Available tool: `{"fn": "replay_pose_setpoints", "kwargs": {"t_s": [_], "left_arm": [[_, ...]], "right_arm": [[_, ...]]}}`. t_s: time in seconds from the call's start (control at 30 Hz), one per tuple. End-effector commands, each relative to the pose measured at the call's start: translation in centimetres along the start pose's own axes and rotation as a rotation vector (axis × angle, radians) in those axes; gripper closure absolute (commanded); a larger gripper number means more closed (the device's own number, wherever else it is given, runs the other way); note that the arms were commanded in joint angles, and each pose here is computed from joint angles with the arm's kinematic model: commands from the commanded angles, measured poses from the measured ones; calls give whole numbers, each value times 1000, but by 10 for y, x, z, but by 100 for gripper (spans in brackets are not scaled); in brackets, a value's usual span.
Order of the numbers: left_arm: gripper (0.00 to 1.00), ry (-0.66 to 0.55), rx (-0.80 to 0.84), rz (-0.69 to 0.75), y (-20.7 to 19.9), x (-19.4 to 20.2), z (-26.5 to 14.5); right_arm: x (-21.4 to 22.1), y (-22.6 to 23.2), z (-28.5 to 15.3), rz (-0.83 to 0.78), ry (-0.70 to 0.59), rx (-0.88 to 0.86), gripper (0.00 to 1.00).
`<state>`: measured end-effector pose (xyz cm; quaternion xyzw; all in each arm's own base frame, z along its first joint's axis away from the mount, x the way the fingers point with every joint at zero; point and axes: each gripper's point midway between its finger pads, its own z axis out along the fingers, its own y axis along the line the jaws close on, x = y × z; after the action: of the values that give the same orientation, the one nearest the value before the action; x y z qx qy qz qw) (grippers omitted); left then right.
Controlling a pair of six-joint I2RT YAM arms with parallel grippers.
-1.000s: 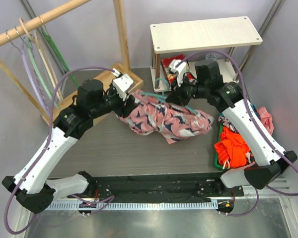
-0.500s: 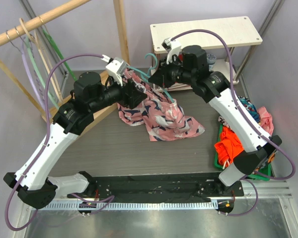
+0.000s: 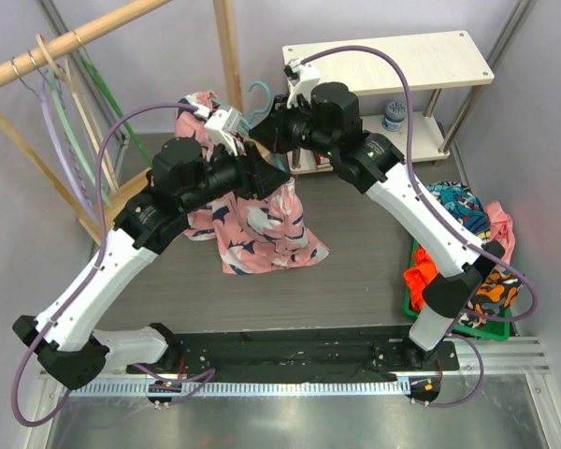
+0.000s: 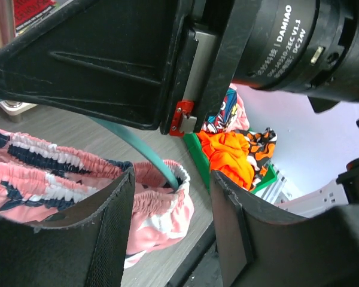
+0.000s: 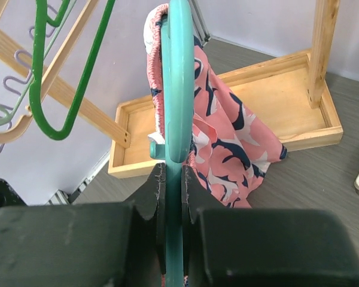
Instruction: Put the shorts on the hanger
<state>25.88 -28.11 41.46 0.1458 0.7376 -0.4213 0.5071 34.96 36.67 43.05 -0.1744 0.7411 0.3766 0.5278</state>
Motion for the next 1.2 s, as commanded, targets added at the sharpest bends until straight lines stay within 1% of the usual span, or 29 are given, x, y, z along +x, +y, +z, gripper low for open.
{"fn": "replay_pose_setpoints", "kwargs": {"t_s": [0.0,0.2,0.3,0.33,0.4,0.43,0.5,0.53,0.6,0.63,0.67,0.7,0.77,0.8,0.87,0.9,0.97,1.0,1.07,1.17], "left_arm": [[48,-68,-19,-73,0,-14,7],[57,-81,-70,-127,9,-15,15],[64,-86,-87,-157,12,-17,19],[68,-81,-84,-165,11,-16,21],[74,-85,-68,-177,7,-20,21],[83,-87,-60,-181,5,-21,20],[92,-95,-54,-198,2,-25,18],[99,-102,-56,-207,1,-27,17],[100,-114,-42,-215,-3,-33,15],[100,-117,-44,-222,-4,-34,14],[100,-130,-46,-229,-5,-39,13],[100,-133,-47,-238,-5,-41,13],[100,-148,-59,-268,-2,-47,12],[100,-154,-60,-279,-1,-50,13],[100,-180,-63,-299,2,-62,14],[100,-189,-57,-299,1,-66,13],[100,-227,-44,-295,0,-81,14],[100,-245,-47,-301,3,-87,13],[100,-280,-54,-306,6,-100,15],[100,-314,-85,-321,20,-116,19]], "right_arm": [[-55,27,-12,27,-185,-47,99],[-56,37,-13,27,-205,-49,99],[-57,42,-13,30,-214,-50,99],[-57,44,-12,26,-216,-54,99],[-57,46,-11,21,-217,-59,99],[-56,44,-9,22,-215,-56,99],[-55,44,-8,15,-213,-56,99],[-56,39,-8,19,-224,-25,99],[-56,38,-6,19,-225,-23,99],[-55,38,-6,18,-224,-22,95],[-54,38,-6,16,-224,-22,89],[-57,38,-7,15,-231,-24,77],[-59,38,-8,8,-240,-21,58],[-66,39,-13,3,-258,-18,43],[-75,38,-19,-19,-285,-6,30],[-83,38,-26,-27,-310,2,19],[-92,34,-35,-57,-339,23,14],[-101,35,-45,-61,-367,30,7],[-116,22,-57,-66,-414,85,1],[-141,4,-83,-64,-486,138,0]]}}
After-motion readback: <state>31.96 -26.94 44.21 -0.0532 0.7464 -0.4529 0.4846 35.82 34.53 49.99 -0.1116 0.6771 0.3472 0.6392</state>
